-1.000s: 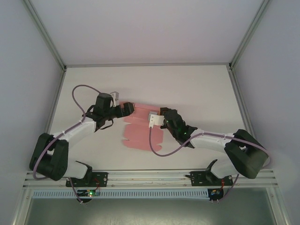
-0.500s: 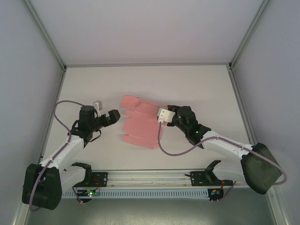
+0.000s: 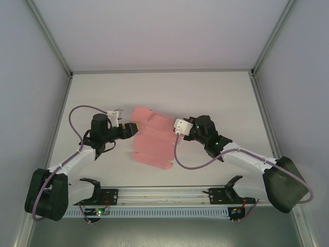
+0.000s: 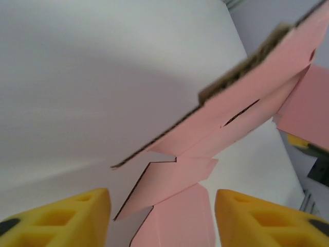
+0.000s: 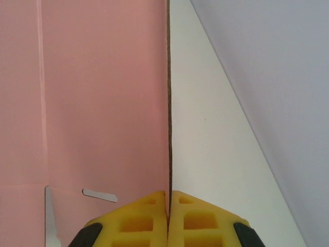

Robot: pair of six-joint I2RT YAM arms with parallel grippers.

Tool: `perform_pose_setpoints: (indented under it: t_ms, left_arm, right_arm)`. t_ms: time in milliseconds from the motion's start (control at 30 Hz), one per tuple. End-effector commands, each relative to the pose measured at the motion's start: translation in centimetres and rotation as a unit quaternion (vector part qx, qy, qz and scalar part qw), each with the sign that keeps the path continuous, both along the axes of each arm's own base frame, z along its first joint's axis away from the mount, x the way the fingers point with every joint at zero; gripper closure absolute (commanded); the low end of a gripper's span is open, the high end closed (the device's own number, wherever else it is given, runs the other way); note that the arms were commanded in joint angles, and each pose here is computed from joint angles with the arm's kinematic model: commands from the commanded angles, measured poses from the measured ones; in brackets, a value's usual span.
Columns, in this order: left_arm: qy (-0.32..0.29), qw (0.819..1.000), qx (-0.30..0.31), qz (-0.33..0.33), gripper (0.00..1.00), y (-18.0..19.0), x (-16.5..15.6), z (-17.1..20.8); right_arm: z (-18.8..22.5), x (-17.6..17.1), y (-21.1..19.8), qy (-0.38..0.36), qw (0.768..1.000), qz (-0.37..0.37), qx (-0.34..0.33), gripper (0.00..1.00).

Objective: Assemble paper box

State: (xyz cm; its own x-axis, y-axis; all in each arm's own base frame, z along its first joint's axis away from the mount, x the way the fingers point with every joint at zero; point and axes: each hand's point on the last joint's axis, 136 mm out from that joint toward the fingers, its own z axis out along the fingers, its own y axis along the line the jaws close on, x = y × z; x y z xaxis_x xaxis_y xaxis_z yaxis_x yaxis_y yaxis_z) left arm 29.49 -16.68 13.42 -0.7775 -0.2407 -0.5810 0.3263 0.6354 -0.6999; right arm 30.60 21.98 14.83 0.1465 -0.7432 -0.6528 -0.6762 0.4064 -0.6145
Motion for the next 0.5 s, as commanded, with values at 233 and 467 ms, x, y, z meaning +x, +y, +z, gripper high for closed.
perform_pose_setpoints:
  t_ms: [233, 467]
  left_arm:
    - [-0.038, 0.998, 0.027, -0.041, 0.87, -2.2, 0.9, 1.3]
    - [-0.035, 0.996, 0.077, -0.033, 1.0, -3.1, 1.5, 0.2]
  right_arm:
    - [1.7, 0.7, 0.3, 0.008, 0.999, -0.006, 0.031, 1.0]
    - [1.9, 0.4, 0.7, 0.014, 0.999, 0.004, 0.041, 1.0]
